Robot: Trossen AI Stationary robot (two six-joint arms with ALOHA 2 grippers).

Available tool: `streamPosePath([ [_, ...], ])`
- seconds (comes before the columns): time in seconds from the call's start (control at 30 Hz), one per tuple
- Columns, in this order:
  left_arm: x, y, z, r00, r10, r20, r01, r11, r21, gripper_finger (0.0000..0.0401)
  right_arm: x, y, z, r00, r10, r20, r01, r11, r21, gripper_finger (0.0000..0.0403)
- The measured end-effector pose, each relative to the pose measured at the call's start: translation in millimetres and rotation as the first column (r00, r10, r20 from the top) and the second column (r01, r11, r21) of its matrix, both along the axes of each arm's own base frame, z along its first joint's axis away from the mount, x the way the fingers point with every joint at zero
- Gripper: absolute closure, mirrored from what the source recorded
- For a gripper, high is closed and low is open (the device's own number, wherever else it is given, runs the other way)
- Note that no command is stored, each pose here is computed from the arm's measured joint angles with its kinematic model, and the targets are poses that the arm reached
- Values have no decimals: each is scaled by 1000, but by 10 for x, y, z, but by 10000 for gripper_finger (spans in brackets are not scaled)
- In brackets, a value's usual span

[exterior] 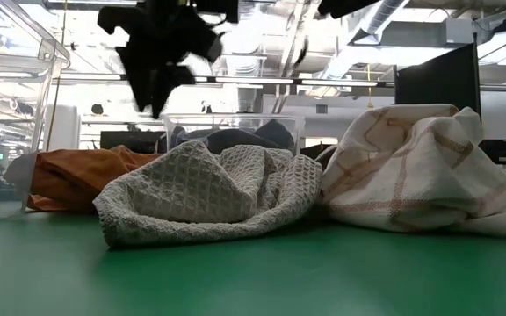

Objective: Sort towels by color in basket
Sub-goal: Put the top orange towel into the top transparent bin

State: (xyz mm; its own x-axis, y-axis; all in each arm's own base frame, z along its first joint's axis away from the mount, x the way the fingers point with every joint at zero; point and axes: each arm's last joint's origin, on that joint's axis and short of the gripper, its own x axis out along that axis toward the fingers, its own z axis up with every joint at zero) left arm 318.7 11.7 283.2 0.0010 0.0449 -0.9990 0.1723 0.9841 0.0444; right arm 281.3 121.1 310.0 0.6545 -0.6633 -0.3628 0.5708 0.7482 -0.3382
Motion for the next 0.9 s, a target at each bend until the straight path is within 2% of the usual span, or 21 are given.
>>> streamPosePath([
  [0.07, -7, -68, 16, 987, -157, -14, 158, 987, 22, 232, -2, 4, 0, 1000, 2, 0, -2, 1000, 0, 188],
  [0.1, -19, -115, 12, 968, -248, -33, 249, 968, 24, 232, -2, 4, 0, 1000, 2, 0, -2, 1000, 0, 188],
  [0.2, -37, -256, -57, 869, -490, -65, 491, 871, 5, 232, -1, 3, 0, 1000, 1, 0, -1, 1000, 0, 188],
  [0.27, -67, -297, -146, 810, -578, -100, 580, 814, -10, 232, 0, 3, 1, 1000, 1, 2, -1, 1000, 1, 188],
  [0.43, -93, -296, -380, 718, -682, -138, 687, 726, -8, 232, -4, 25, 4, 1000, 8, 8, -8, 1000, 5, 188],
  [0.67, -126, -221, -572, 596, -783, -179, 794, 608, -14, 232, 0, 23, 6, 1000, 7, 12, -7, 1000, 8, 188],
  [0.77, -164, -192, -679, 516, -835, -192, 845, 533, -48, 232, 0, 24, 7, 1000, 8, 13, -8, 1000, 8, 188],
  [0.87, -204, -185, -787, 417, -887, -198, 895, 439, -82, 232, 1, 24, 7, 1000, 8, 13, -8, 1000, 9, 188],
  [0.9, -212, -185, -815, 400, -895, -198, 902, 422, -86, 232, 1, 24, 7, 1000, 8, 12, -8, 1000, 9, 188],
])
